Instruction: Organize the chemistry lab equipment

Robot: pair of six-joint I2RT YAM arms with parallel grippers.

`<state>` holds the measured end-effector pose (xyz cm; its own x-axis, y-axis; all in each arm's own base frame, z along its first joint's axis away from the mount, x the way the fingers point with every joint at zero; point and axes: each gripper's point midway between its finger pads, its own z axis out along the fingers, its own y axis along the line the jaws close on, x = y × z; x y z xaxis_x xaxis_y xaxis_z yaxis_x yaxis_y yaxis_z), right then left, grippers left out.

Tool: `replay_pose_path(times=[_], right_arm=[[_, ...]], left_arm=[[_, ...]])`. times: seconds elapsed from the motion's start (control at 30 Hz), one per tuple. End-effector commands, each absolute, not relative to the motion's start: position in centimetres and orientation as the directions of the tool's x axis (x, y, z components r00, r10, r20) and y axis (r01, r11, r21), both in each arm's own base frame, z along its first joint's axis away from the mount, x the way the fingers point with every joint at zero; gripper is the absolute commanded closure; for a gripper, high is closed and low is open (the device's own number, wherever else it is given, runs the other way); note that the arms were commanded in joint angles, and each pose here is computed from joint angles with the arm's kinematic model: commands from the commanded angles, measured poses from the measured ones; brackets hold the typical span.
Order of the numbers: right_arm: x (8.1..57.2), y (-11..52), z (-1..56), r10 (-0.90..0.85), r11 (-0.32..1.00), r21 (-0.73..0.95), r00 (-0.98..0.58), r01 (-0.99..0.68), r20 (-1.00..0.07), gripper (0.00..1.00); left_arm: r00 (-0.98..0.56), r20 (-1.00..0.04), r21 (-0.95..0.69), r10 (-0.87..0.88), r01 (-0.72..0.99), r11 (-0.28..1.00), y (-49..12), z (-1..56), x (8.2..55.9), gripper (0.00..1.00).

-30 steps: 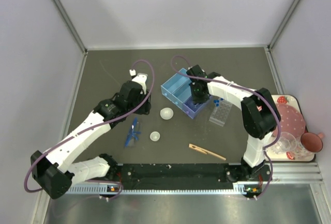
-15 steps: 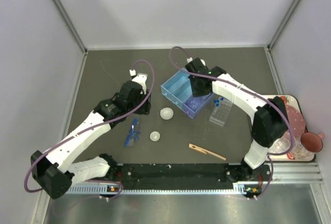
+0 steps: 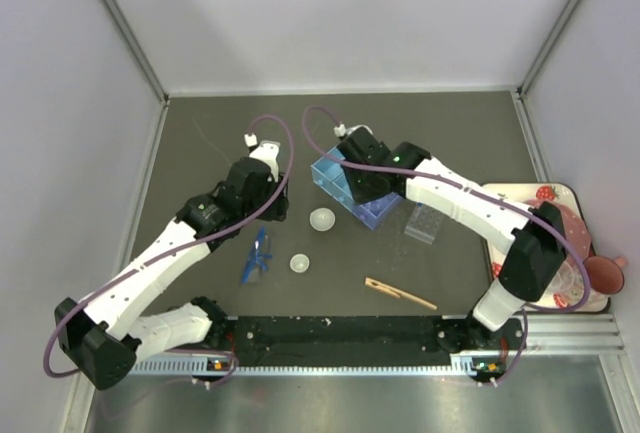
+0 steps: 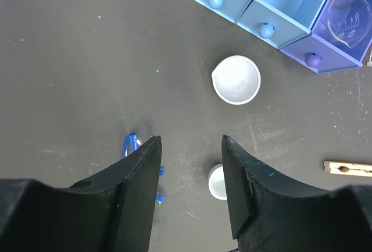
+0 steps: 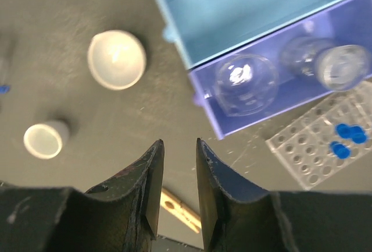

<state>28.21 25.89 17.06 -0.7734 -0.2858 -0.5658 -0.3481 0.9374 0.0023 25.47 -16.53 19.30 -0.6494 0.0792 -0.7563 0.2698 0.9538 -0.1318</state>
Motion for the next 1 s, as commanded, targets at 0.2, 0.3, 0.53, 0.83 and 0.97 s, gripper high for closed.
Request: replay_pose_path(times=[0.2,0.3,0.53,0.83,0.97], right_arm=[[22.9,34.3,16.0,-0.276,0.841,0.253,-0.78,-0.479,-0.562,0.66],[21.7,36.4,14.6,-0.302,0.811,0.29,-0.787,-0.509,-0.537,0.65],[19.9,40.4,11.8,-0.385,0.772,0.294,-0.782,-0.564,-0.489,0.64],[19.3,41.5,8.2,-0.443,0.774,0.253,-0.782,-0.581,-0.439,0.64],[18.8,41.6,7.1,-0.458,0.775,0.243,-0.783,-0.584,-0.42,0.64]], left_arm=[[-0.585,-0.81,-0.102,-0.024,0.1,0.99,-11.1,22.3,25.8,0.45],[-0.549,-0.833,-0.092,-0.064,0.024,0.995,-9.0,23.0,25.6,0.42],[-0.492,-0.858,-0.137,-0.149,-0.06,0.989,-7.1,23.7,24.8,0.41],[-0.491,-0.858,-0.152,-0.151,-0.039,0.988,-7.1,23.5,24.2,0.42],[-0.487,-0.86,-0.153,-0.151,-0.035,0.988,-7.1,23.4,24.1,0.42]])
